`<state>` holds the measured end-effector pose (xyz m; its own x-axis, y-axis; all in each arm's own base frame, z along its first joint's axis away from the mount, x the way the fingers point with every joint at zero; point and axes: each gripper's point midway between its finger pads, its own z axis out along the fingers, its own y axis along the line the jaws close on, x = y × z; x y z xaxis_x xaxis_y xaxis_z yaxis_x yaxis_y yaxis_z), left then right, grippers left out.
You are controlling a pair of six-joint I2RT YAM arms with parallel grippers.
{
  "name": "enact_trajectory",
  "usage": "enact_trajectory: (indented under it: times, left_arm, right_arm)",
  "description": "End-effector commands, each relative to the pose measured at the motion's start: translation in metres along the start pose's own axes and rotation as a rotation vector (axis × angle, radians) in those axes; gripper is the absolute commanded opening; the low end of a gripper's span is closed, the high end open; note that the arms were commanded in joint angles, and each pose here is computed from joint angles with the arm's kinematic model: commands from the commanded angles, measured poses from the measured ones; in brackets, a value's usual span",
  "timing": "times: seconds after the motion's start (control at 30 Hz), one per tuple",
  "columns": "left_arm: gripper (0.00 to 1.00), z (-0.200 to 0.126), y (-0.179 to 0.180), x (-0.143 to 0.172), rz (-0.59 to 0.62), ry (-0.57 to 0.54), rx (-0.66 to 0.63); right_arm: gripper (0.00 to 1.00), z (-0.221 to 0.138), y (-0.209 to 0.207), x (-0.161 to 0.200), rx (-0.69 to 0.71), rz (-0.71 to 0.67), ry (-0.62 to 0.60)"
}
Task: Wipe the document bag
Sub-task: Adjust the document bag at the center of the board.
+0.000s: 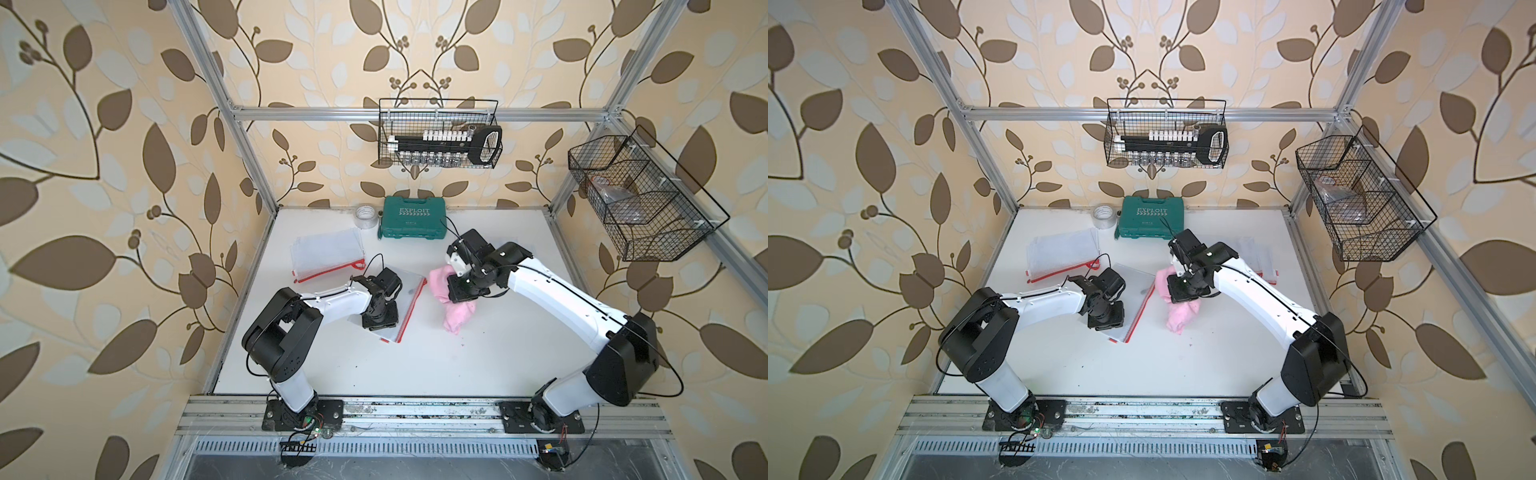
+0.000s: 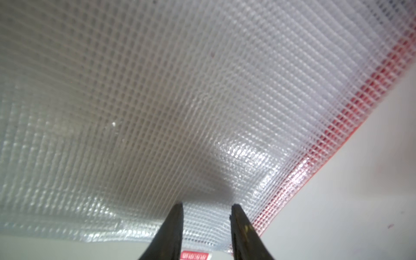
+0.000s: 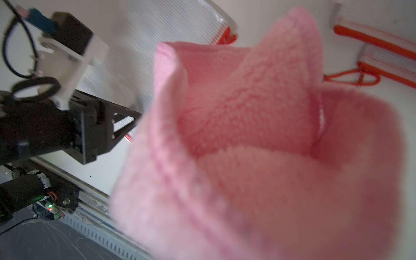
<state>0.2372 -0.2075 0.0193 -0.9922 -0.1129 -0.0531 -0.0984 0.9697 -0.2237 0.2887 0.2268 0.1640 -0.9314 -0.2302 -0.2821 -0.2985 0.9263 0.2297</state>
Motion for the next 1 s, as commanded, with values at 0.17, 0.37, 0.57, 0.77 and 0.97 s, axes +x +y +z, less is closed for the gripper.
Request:
enact_trajectory:
  times: [0.17,0.37,0.57,0.77,0.97]
  left_arm:
    - [0.13,-0.012,0.040,0.055,0.050,0.095,-0.103]
    - [0.10,-0.007,0.053,0.060,0.025,0.097,-0.146]
    - [0.11,0.004,0.060,0.063,-0.008,0.110,-0.175]
    - [0.15,0.006,0.062,0.045,0.000,0.051,-0.221]
    - [0.17,0.009,0.048,0.011,0.032,-0.029,-0.217]
  right_arm:
    - [0.00,0.082,0.114,-0.038,-0.380,-0.170,0.111]
    - [0.00,0.146,0.134,-0.008,-0.441,-0.151,0.285]
    - [0.00,0.162,0.012,-0.001,-0.002,0.017,0.286]
    - [0.00,0.130,-0.047,0.041,0.183,0.093,0.290]
    - [0.00,0.113,-0.024,0.066,0.132,0.090,0.269]
